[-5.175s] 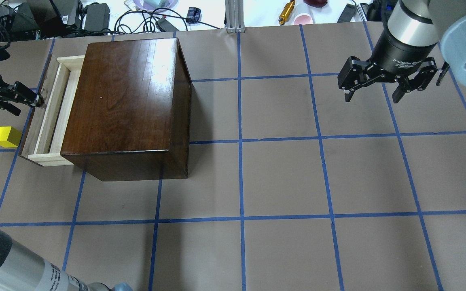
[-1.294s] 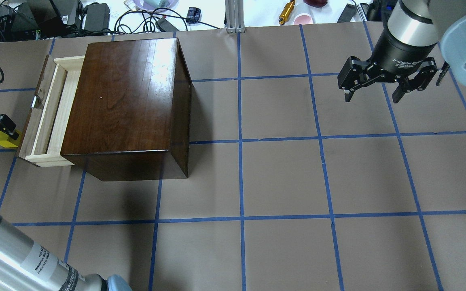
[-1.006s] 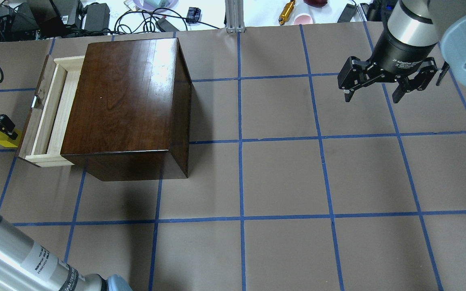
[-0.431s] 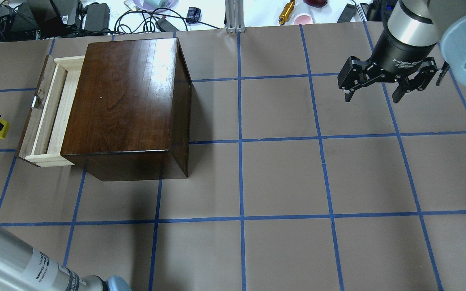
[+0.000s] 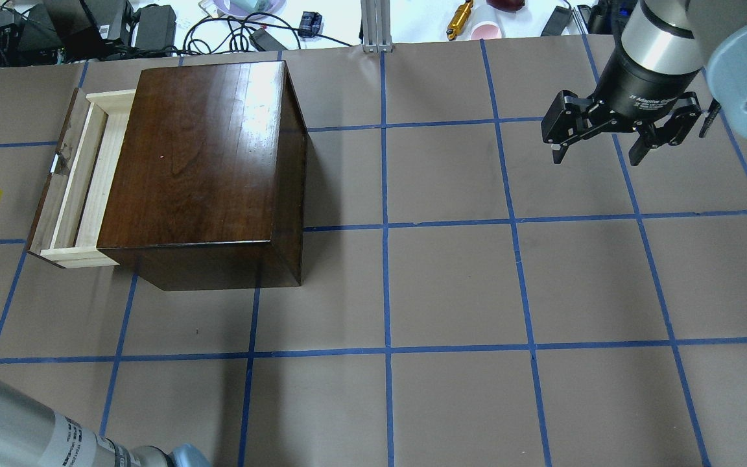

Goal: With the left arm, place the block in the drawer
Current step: 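Close the left gripper on the yellow cube and lift it, then carry the yellow cube over the open drawer and lower it inside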

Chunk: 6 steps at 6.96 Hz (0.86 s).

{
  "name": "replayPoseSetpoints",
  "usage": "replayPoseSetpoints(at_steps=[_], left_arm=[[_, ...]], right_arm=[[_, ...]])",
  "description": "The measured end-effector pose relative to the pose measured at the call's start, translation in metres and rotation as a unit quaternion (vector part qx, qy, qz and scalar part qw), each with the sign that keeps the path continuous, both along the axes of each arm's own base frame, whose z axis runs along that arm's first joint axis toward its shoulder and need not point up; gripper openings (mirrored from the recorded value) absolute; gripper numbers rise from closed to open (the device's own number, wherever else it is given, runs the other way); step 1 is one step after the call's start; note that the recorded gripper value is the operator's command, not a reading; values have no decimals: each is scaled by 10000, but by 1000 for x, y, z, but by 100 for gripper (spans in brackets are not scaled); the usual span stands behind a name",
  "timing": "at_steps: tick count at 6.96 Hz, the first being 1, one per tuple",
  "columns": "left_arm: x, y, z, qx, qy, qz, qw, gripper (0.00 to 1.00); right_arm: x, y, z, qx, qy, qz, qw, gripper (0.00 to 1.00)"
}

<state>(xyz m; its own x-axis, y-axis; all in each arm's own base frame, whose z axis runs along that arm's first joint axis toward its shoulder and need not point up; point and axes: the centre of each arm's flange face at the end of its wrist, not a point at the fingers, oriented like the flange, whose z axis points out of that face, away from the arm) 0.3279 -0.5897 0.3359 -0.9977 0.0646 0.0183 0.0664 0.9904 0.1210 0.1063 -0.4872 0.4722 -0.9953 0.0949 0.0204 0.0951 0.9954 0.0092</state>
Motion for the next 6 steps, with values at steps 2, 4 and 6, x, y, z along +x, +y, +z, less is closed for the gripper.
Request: replayPoseSetpoints(at_steps=[2,4,6], left_arm=[[-51,-5,35,1,-46,184,9998,5],[-111,-21,53,-84,-122,525,9985,5],[-164,-34,63,-229,14,598,9979,4]], right_arm=[[0,0,0,0,0,0,10000,100],[0,0,0,0,0,0,10000,100],[0,0,0,0,0,0,10000,100]])
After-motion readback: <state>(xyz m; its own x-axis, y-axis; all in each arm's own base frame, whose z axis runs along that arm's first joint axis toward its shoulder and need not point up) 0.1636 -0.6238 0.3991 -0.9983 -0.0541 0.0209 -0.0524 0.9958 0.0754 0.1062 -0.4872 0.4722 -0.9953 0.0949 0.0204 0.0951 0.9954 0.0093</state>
